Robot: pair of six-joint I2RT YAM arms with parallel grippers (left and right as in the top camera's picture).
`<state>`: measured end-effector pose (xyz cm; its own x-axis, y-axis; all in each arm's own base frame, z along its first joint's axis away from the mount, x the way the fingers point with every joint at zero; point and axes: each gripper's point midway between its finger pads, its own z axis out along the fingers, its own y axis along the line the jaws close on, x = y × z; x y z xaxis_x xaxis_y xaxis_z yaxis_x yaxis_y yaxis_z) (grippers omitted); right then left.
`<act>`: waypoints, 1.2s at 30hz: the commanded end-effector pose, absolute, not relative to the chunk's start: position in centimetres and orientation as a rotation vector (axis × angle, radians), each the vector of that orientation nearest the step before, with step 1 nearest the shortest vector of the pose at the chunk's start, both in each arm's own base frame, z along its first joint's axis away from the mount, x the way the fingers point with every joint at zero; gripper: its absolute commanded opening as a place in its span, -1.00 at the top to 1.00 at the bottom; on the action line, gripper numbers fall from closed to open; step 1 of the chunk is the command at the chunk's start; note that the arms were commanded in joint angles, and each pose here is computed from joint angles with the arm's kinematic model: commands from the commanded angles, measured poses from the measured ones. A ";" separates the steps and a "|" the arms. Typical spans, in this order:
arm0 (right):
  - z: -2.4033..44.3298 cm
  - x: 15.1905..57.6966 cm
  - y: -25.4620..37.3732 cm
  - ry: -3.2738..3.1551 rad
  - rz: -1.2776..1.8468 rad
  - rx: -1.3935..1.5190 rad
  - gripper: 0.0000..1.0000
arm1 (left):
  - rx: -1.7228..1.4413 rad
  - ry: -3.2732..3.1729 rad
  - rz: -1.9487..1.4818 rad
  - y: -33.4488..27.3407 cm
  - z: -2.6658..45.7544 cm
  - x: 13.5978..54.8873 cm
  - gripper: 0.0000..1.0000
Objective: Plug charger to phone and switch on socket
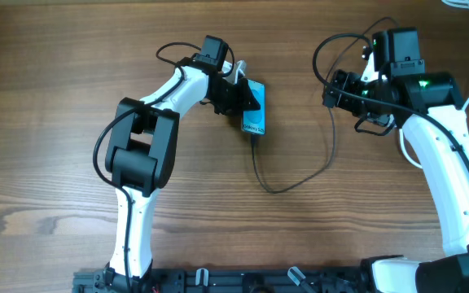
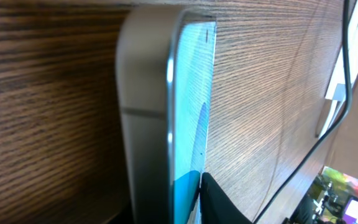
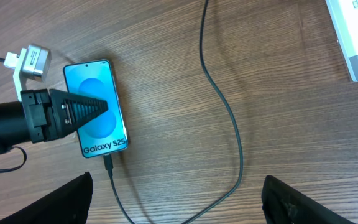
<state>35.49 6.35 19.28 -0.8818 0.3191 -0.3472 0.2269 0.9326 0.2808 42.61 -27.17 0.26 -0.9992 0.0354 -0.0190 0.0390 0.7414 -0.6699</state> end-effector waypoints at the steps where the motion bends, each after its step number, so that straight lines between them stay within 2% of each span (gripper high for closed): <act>1: 20.6 35.6 6.0 2.657 0.311 0.375 -0.75 | -0.003 3.008 -0.859 -24.7 -3.0 42.4 0.39; 2: 20.6 35.6 6.0 2.657 0.311 0.375 -0.75 | -0.007 3.012 -0.830 -24.4 -3.2 42.4 0.31; 3: 20.6 35.6 6.0 2.657 0.310 0.375 -0.75 | -0.011 3.016 -0.797 -24.1 -3.4 42.5 0.13; 6: 20.6 35.6 6.0 2.658 0.309 0.370 -0.76 | -0.030 3.033 -0.686 -23.0 -4.0 42.5 0.03; 9: 20.6 35.5 6.0 2.659 0.308 0.370 -0.77 | -0.044 3.040 -0.575 -21.8 -4.5 42.7 -0.32; 14: 20.5 35.6 5.3 2.656 0.254 0.379 -0.89 | -0.062 3.037 -0.475 -20.4 -4.3 43.1 -0.35; 16: 20.3 35.9 4.2 2.648 0.187 0.406 -0.97 | -0.066 2.986 -0.492 -20.0 -2.0 44.0 -0.35; 17: 20.1 36.0 3.6 2.650 0.173 0.406 -0.99 | -0.043 2.926 -0.507 -19.6 0.5 44.9 -0.45; 18: 19.9 36.2 2.8 2.654 0.161 0.425 -0.99 | -0.043 2.866 -0.498 -19.0 3.0 45.7 -0.71; 21: 19.8 37.4 -0.4 2.650 0.154 0.487 -0.99 | -0.089 2.673 -0.373 -16.1 11.0 47.6 -0.99; 24: 20.2 39.5 -6.8 2.533 0.011 0.659 -0.99 | -0.158 2.463 -0.238 -12.5 19.7 47.8 -1.00; 26: 19.8 40.0 -11.1 2.444 -0.126 0.835 -0.99 | -0.184 2.404 -0.205 -11.1 22.8 46.9 -1.00; 29: 17.0 41.6 -14.2 2.418 -0.180 0.928 -0.99 | -0.191 2.413 -0.200 -10.4 24.1 45.4 -1.00; 36: 6.2 43.2 -17.1 2.551 -0.365 1.000 -0.99 | -0.194 2.516 -0.162 -9.9 22.4 43.4 -1.00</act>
<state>43.41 -15.86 8.99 -0.6743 0.5799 -0.4571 0.6657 0.7453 -0.0365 43.64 -10.57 23.26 -0.7932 -0.1869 -0.5795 -0.0897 0.9772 -0.1924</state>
